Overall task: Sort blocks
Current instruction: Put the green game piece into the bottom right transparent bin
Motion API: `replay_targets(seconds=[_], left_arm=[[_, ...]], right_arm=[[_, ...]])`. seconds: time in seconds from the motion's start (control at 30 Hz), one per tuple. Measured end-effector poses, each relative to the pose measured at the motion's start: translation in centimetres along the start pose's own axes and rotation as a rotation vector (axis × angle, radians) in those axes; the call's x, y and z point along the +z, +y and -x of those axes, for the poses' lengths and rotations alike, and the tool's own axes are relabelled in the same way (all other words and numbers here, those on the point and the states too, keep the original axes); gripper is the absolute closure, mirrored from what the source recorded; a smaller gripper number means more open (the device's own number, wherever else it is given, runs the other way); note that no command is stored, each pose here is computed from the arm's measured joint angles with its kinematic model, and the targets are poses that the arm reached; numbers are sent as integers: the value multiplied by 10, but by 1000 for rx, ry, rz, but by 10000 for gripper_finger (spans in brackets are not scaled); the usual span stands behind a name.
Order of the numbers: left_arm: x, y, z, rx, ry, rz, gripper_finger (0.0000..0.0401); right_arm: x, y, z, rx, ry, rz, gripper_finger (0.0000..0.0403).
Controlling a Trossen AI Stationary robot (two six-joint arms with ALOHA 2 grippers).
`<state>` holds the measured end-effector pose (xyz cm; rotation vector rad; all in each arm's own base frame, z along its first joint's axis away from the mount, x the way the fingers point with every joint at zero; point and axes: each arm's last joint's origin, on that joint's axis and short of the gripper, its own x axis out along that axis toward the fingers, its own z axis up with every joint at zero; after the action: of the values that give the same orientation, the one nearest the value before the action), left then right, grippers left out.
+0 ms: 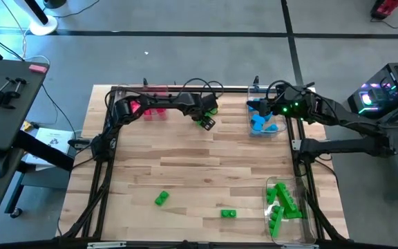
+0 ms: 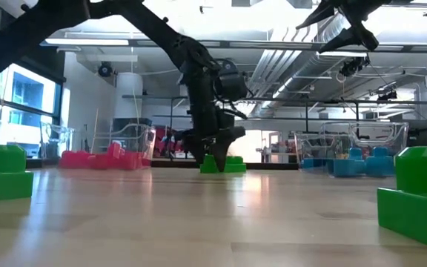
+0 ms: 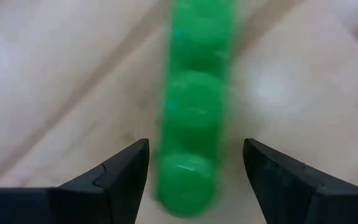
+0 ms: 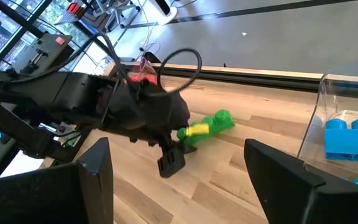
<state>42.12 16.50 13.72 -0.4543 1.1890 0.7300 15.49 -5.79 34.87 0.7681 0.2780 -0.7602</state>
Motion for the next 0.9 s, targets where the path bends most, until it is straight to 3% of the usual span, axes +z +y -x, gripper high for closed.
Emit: replay_targets(seconds=[0.17,0.4,0.5,0.7,0.8,0.9], left_arm=[[-4,-10,-1,-14,1,-64,176],[-6,-13,1,-48,24,-107,295],[-7,-6,11,-89,73,-152,304],[-3,19,83,-171,43,-299,304],[-2,32,133,-196,-77,-327,304],[-5,38,188,-230,-252,-379,304]], right_arm=[[0,0,0,0,-1,-5,157],[-1,1,0,9,6,1,157],[-3,3,1,19,13,8,157],[-6,11,2,72,14,61,157],[-7,21,-1,130,-4,50,157],[-9,29,-11,149,7,-38,157]])
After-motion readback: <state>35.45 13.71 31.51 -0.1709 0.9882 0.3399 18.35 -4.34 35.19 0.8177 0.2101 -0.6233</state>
